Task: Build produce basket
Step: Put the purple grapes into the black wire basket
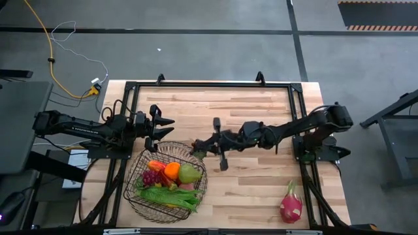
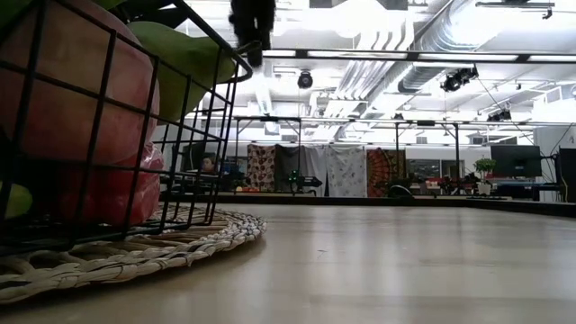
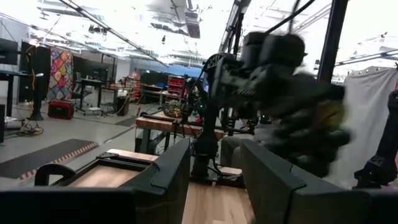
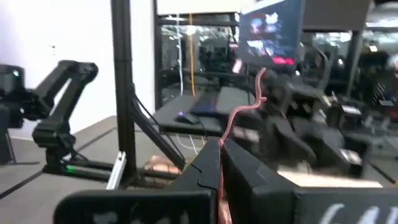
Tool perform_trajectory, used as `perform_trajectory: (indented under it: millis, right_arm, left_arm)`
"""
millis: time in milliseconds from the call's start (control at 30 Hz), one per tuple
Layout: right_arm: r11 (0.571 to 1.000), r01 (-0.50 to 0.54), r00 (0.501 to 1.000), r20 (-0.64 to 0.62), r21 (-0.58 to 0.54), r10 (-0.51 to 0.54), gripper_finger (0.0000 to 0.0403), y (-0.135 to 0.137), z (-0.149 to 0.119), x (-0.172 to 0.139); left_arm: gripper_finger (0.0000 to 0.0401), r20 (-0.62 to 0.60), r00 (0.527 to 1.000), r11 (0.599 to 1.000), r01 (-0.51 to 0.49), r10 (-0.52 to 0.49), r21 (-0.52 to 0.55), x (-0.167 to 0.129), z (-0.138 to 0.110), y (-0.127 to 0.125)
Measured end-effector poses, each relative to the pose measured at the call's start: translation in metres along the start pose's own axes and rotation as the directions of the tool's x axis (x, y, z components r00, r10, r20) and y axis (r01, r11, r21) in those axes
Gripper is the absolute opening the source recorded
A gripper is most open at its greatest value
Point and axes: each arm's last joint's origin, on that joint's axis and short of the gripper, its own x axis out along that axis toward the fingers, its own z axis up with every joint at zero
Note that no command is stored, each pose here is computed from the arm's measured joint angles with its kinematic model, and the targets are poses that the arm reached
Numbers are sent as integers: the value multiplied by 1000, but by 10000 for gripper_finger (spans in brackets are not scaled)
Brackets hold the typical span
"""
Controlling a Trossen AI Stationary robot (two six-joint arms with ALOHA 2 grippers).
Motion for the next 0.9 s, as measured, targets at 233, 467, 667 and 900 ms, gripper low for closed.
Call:
perform_trajectory:
  millis: [233, 467, 667, 900]
  right_arm:
    - [991, -136, 991, -13, -16, 136, 0, 9, 4, 44]
    - [982, -189, 982, -7, -16, 189, 0, 10, -5, 78]
    - [982, -189, 982, 2, -18, 190, 0, 10, -10, 92]
    - [982, -189, 982, 18, -19, 189, 0, 11, -11, 93]
  left_arm:
    - [129, -2, 1000, 1000, 0, 0, 0, 0, 0, 0]
    - [129, -5, 1000, 1000, 0, 0, 0, 0, 0, 0]
    - [129, -5, 1000, 1000, 0, 0, 0, 0, 0, 0]
    - [129, -5, 1000, 1000, 0, 0, 0, 0, 0, 0]
